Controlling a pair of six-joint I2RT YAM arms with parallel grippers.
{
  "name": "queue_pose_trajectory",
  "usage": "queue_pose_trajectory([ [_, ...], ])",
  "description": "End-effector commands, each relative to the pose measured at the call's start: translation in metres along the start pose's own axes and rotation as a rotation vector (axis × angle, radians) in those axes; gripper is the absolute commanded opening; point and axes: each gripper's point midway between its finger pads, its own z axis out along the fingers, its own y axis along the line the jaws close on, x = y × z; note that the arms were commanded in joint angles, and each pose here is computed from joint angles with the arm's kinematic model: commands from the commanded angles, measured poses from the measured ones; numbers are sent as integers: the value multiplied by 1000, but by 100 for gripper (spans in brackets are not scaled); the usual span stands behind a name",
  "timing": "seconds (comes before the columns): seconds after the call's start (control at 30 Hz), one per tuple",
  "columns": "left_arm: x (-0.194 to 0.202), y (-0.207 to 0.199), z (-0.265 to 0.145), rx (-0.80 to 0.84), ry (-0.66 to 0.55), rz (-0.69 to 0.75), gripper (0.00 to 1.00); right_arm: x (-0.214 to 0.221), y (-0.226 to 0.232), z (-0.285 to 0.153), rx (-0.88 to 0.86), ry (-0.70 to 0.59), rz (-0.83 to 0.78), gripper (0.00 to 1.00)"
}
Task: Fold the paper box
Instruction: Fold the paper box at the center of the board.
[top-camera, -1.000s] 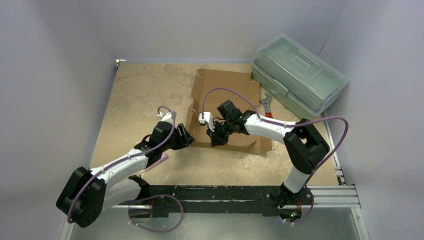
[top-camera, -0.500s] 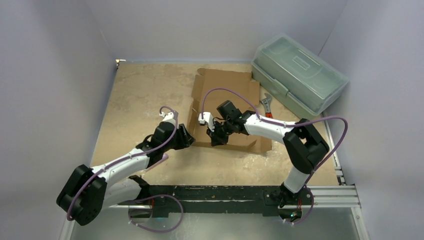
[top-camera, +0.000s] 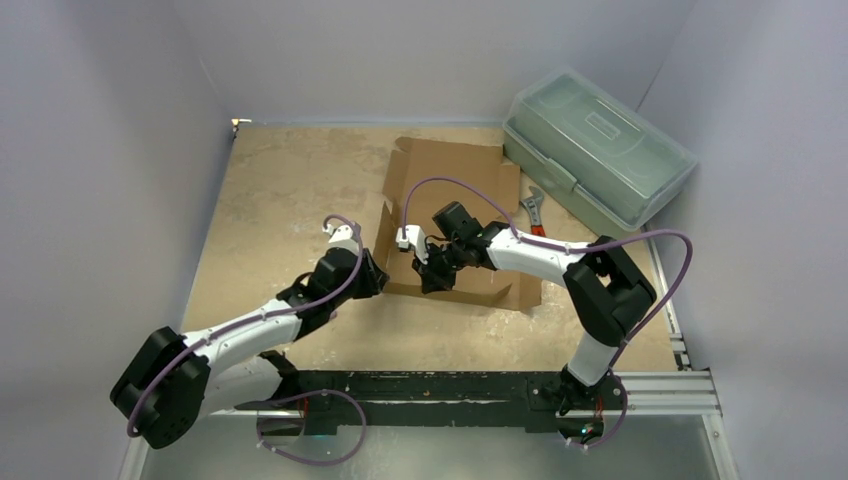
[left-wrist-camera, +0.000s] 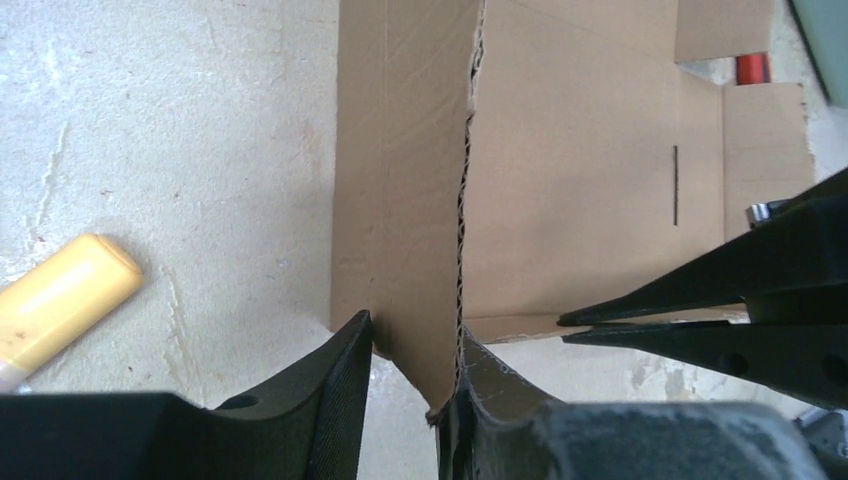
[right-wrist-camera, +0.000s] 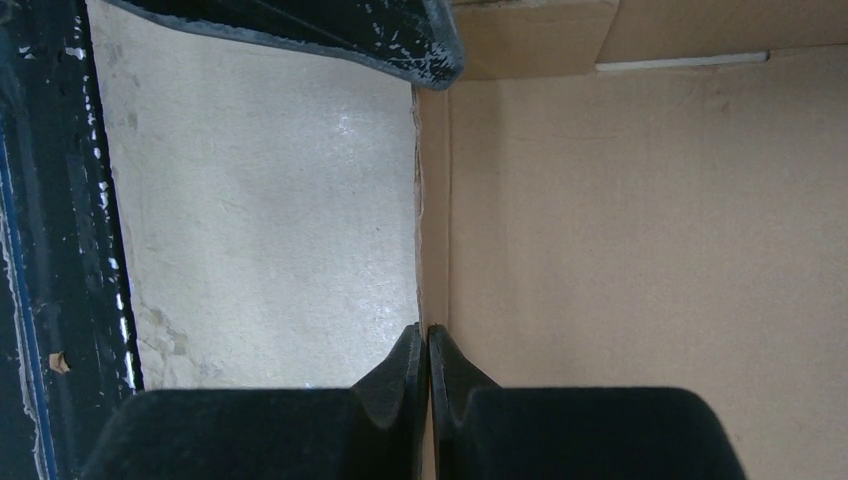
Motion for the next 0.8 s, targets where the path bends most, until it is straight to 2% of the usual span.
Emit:
queue_pose_trajectory([
  [0.0, -16, -14, 6, 24, -67, 21, 25, -16, 5, 2, -24, -39, -15, 5],
  [0.3, -18, -17, 6, -39, -78, 82, 23, -15, 4, 2, -20, -35, -15, 6],
  [0.53, -20, -17, 9, -72, -87, 109, 14, -14, 4, 3, -21, -32, -15, 7],
  [0.6, -19, -17, 10, -80, -84, 119, 7, -14, 5, 3, -26, -32, -15, 9],
  [0.63, -19, -16, 11, -85, -81, 126, 0, -15, 6, 3, -30, -32, -18, 10],
  [0.7, -17, -15, 12, -93, -77, 141, 0, -16, 9, 1, -43, -38, -25, 17],
  [0.77, -17, -12, 12, -116, -71, 164, 0, -20, 12, -2, -49, -47, -36, 29],
])
